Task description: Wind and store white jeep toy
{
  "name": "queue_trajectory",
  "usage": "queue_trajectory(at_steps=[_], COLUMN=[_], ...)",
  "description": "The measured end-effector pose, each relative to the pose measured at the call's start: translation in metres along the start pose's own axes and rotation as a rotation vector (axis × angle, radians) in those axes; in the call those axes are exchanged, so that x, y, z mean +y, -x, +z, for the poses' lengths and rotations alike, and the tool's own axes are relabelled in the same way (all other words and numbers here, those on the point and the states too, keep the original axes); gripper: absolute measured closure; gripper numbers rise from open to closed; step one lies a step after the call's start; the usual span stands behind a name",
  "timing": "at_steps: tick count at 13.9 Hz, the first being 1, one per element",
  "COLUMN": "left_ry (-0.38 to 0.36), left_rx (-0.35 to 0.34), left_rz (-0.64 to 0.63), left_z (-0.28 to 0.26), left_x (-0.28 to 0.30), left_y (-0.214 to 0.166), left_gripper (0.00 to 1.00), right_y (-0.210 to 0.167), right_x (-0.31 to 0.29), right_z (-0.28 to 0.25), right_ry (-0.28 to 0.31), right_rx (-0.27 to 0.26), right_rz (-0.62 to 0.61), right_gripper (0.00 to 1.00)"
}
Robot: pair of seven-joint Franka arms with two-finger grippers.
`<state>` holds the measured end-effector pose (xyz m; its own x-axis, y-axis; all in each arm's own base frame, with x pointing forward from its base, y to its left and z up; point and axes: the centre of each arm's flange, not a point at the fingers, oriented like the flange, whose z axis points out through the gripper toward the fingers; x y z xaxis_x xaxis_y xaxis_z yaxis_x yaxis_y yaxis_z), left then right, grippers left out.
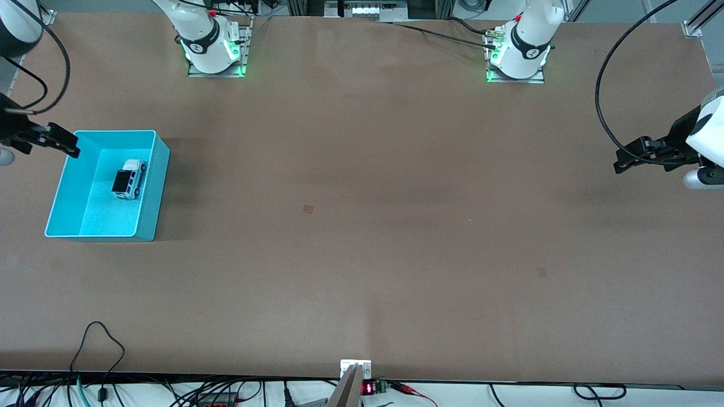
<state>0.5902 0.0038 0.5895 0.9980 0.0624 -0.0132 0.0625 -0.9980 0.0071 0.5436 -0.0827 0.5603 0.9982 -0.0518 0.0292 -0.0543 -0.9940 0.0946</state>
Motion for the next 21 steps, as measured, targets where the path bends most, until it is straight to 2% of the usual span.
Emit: queue_trajectory(at_steps=[6, 13, 18, 21], left_ry=[0.0, 0.0, 0.0, 0.0], left_rx=[0.0, 0.0, 0.0, 0.0], left_rz=[0.0, 0.0, 0.0, 0.0], left_z=[-0.003, -0.003, -0.003, -0.003], left_x=[0.0, 0.0, 0.0, 0.0], left_y=[0.002, 0.002, 0.002, 0.002], left_gripper=[0.0, 0.0, 0.0, 0.0], right_y=[0.006, 0.0, -0.005, -0.013], right_x=[-0.016, -0.032, -0.032, -0.035], right_z=[-0.024, -0.018, -0.039, -0.029], right_ry=[-0.02, -0.042, -0.041, -0.04], right_rx=[-0.062, -0.073, -0.044, -0.062], right_rz=[-0.033, -0.057, -0.057, -0.063], right_gripper=[0.0, 0.0, 0.0, 0.0])
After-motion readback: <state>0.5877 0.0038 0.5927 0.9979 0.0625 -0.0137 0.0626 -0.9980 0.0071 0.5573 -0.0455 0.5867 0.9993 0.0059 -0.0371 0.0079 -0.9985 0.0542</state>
